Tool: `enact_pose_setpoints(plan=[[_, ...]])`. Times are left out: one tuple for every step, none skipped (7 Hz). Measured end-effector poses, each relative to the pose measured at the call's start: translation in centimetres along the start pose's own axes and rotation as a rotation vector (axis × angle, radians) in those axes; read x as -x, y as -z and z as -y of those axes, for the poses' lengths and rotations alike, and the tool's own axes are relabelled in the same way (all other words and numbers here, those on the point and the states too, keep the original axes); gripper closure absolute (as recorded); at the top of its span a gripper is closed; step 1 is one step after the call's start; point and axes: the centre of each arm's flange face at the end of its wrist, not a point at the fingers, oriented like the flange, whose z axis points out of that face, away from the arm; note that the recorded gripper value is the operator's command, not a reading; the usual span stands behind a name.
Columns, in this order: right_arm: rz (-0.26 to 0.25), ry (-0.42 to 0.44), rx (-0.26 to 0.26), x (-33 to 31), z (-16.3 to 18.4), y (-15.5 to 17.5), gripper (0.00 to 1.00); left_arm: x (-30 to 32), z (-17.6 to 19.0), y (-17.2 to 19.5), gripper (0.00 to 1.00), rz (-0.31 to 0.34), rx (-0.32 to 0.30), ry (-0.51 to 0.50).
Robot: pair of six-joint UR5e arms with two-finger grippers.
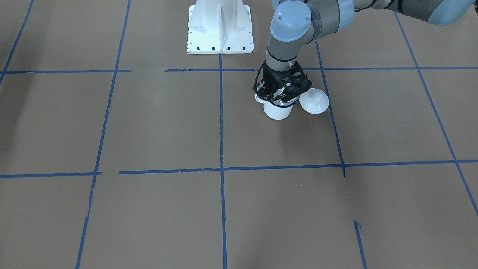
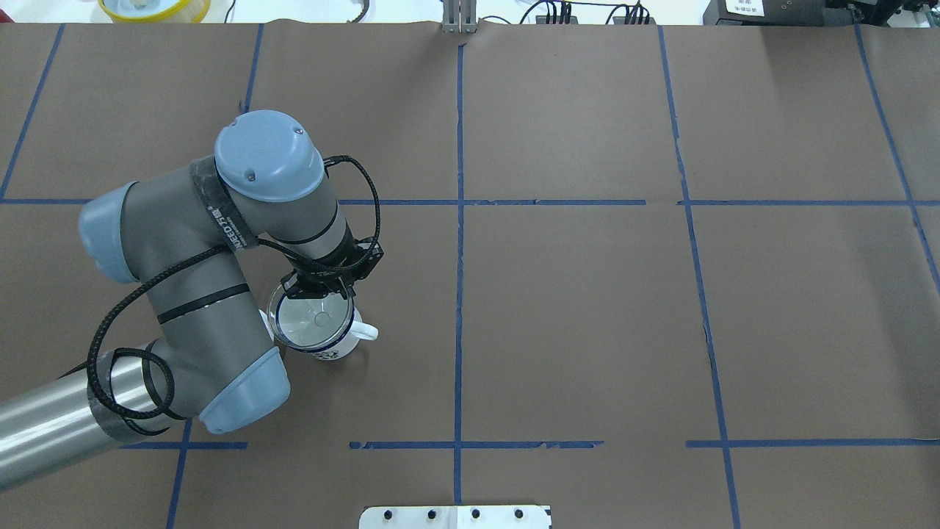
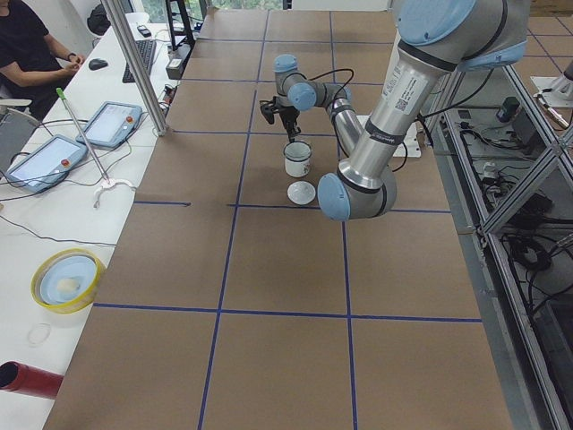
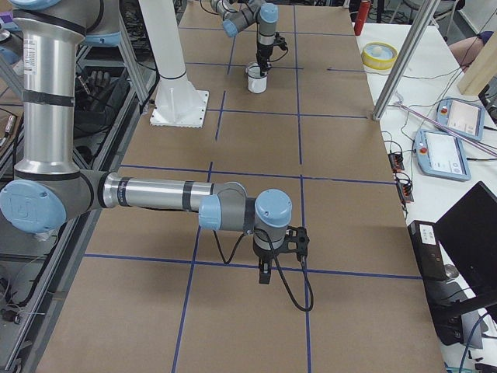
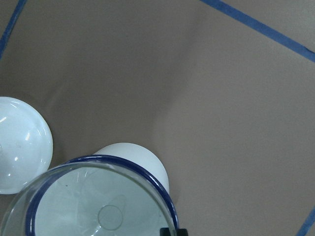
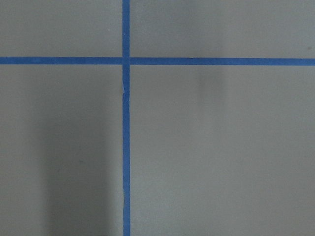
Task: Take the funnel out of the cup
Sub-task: 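Close the left gripper on the glass funnel's rim, then lift the glass funnel up out of the mug with the left gripper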
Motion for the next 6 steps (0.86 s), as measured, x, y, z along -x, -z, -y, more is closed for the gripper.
enact_pose_setpoints(plan=[[0.0, 0.0, 0.0, 0.0, 0.0, 0.0, 0.0, -0.1, -0.1, 1.6, 1.0, -0.026, -0.005, 0.002], [0.0, 0.0, 0.0, 0.0, 0.0, 0.0, 0.0, 0.0, 0.3, 4.4, 1.0, -0.071, -0.02, 0.019], [0.0, 0.0, 0.0, 0.0, 0.0, 0.0, 0.0, 0.2, 1.0, 7.5, 1.0, -0.111, -0.043, 0.043], [0.0, 0.0, 0.0, 0.0, 0.0, 0.0, 0.0, 0.2, 2.6, 10.5, 1.0, -0.138, -0.078, 0.076], [0.0, 0.0, 0.0, 0.0, 0.0, 0.0, 0.0, 0.4, 4.6, 12.5, 1.0, -0.168, -0.129, 0.107], [0.0, 0.0, 0.0, 0.0, 0.0, 0.0, 0.0, 0.5, 6.5, 13.1, 1.0, -0.22, -0.196, 0.153]])
